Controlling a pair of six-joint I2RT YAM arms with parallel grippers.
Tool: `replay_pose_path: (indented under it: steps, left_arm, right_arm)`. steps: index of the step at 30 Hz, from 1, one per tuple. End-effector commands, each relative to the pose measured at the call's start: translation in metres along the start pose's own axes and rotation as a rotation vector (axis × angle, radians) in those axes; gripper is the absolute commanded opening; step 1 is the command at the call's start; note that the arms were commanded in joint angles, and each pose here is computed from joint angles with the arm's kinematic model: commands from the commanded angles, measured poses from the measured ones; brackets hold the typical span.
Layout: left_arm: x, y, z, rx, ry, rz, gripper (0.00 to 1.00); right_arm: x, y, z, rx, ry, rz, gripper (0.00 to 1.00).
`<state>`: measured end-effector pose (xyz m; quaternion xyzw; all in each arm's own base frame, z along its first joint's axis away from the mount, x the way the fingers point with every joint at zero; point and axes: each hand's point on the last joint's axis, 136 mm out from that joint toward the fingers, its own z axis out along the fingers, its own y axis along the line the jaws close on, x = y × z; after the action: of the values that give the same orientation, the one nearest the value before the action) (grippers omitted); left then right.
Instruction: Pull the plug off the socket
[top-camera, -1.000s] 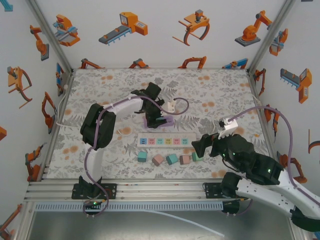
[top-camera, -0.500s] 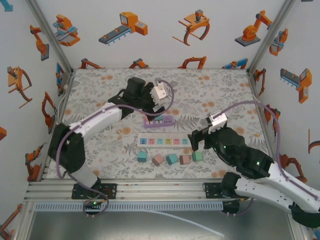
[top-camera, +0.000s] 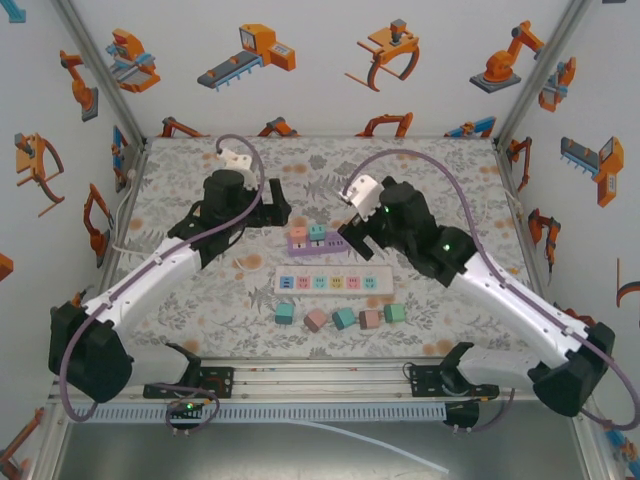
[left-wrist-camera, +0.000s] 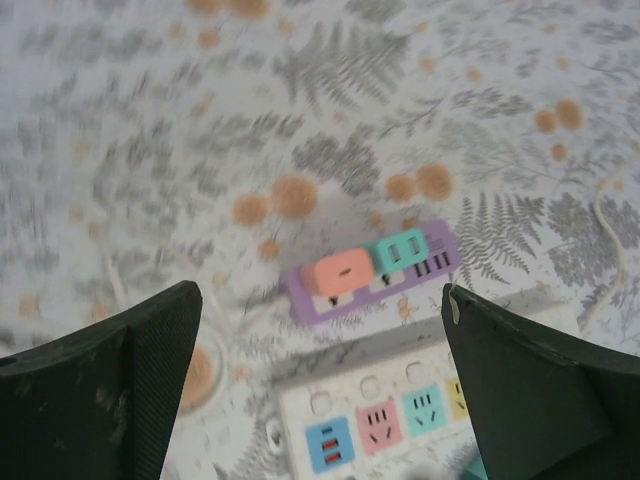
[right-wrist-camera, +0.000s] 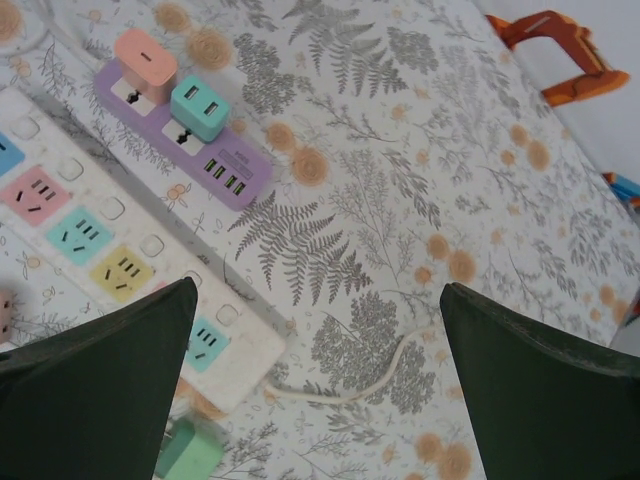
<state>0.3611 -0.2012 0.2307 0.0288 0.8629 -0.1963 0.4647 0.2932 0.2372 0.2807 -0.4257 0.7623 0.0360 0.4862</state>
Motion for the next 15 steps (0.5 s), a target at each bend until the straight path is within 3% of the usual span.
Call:
replay_pose_path:
  steps: [1, 5, 15]
  left_arm:
    - [0.045, 0.039, 0.004, -0.208, 0.146, -0.287, 0.97]
    - [0.074, 0.050, 0.014, -0.279, 0.242, -0.353, 0.99]
    - [0.112, 0.041, 0.057, -0.225, 0.371, -0.400, 0.64]
  right_arm:
    - [-0.016, 0.021, 0.011, -0.226, -0.061, -0.093, 0.99]
    - [-0.017, 0.018, 0.041, -0.317, -0.059, -0.069, 0.96]
    - [-0.016, 0.031, 0.109, -0.448, -0.093, -0.087, 0.90]
